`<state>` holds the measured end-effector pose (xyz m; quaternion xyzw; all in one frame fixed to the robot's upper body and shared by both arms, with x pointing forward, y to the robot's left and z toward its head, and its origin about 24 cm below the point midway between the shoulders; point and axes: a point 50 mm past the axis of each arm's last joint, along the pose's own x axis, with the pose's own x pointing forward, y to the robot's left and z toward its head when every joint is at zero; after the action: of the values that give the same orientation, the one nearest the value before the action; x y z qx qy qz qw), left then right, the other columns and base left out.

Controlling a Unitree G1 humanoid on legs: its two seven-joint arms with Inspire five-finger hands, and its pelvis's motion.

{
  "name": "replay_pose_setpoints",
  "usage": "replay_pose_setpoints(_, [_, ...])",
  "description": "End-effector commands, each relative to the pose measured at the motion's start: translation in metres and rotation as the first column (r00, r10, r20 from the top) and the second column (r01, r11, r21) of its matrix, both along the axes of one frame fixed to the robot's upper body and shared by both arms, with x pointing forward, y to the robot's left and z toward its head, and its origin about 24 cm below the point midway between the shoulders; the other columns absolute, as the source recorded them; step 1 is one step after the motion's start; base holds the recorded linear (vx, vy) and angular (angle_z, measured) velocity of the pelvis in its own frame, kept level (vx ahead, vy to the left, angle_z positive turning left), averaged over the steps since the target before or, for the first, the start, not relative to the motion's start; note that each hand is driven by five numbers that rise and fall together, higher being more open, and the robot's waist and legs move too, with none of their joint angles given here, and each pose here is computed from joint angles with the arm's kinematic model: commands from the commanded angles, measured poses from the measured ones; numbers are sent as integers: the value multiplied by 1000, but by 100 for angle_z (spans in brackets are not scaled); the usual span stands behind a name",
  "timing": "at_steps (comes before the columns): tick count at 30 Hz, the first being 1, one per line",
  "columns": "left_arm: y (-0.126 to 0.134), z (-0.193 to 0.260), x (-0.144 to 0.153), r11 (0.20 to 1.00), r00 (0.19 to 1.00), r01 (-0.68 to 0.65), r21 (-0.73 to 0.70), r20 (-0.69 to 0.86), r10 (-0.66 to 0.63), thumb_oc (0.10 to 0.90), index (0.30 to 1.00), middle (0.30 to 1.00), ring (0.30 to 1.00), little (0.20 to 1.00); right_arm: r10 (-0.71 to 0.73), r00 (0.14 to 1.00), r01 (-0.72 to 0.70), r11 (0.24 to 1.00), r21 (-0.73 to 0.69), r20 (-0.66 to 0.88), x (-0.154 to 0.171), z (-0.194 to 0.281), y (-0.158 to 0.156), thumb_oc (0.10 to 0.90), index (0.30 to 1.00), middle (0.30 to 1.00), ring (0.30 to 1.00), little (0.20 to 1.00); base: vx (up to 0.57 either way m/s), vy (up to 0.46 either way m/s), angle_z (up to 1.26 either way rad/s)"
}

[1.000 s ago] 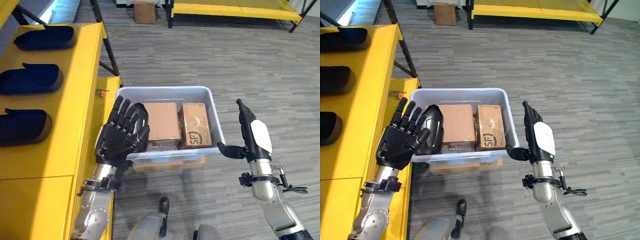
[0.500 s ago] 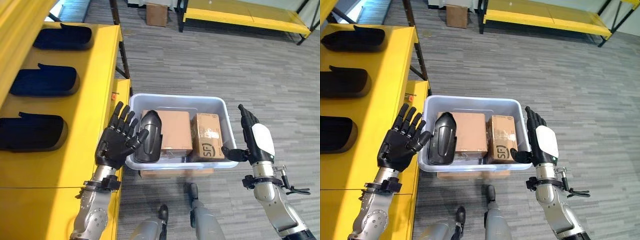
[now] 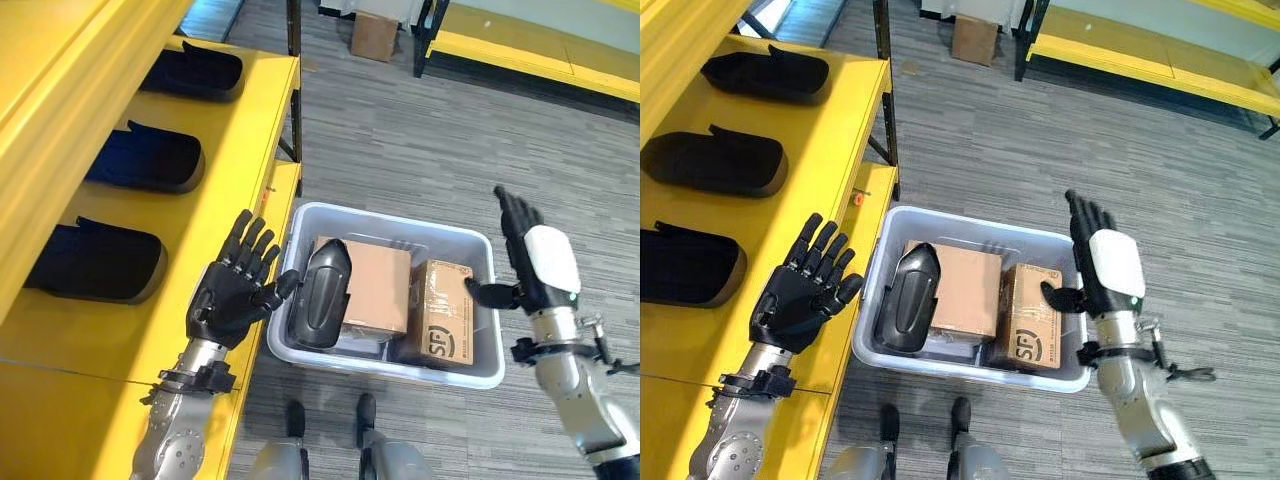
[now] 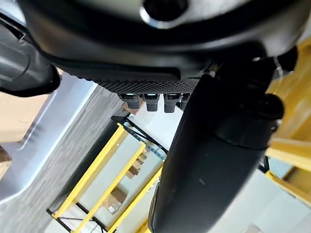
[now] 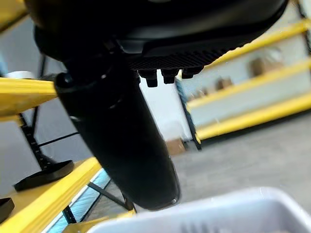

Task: Move parts from the plastic box to the shelf.

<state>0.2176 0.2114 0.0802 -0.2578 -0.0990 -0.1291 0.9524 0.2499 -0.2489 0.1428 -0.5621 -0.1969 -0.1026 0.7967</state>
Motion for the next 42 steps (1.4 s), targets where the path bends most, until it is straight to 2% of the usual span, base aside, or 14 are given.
replay_pose_setpoints(1, [-16,35,0,993,976,120,-6,182,-117,900,1000,1000,1000,1000,167,946,-109,971,-214,279,3,71,17,900,1000,1000,1000,1000,121,-116,3])
replay_pose_setpoints(6, [-16,35,3,988,974,151,21,166,-152,900,1000,1000,1000,1000,350,879,-207,893,-401,325,9,109,47,900,1000,1000,1000,1000,48,-88,9])
replay_pose_setpoints(9, [-14,37,5,986,970,161,31,178,-164,900,1000,1000,1000,1000,471,829,-277,813,-513,300,8,123,70,900,1000,1000,1000,1000,-49,-70,11])
replay_pose_setpoints(11, [-14,37,6,985,968,165,40,183,-170,900,1000,1000,1000,1000,503,819,-304,788,-535,275,7,124,77,900,1000,1000,1000,1000,-59,-58,19])
replay_pose_setpoints(13, [-12,41,7,985,963,165,39,210,-170,900,1000,1000,1000,1000,564,790,-343,731,-590,241,6,123,91,900,1000,1000,1000,1000,-133,-75,11])
replay_pose_setpoints(18, [-13,49,11,983,949,174,53,258,-182,900,1000,1000,1000,1000,620,753,-383,684,-621,218,6,118,103,900,1000,1000,1000,1000,-132,-86,14])
replay_pose_setpoints(25, [-14,58,10,982,930,180,51,315,-187,900,1000,1000,1000,1000,616,760,-366,669,-647,207,12,113,103,900,1000,1000,1000,1000,-113,-58,3])
replay_pose_setpoints(32, [-13,64,10,982,922,180,53,338,-187,900,1000,1000,1000,1000,560,797,-308,699,-645,226,18,113,95,900,1000,1000,1000,1000,-82,-54,-3])
replay_pose_setpoints(42, [-18,68,9,980,910,197,41,364,-198,900,1000,1000,1000,1000,558,788,-251,676,-693,259,23,118,96,900,1000,1000,1000,1000,-54,-27,-1])
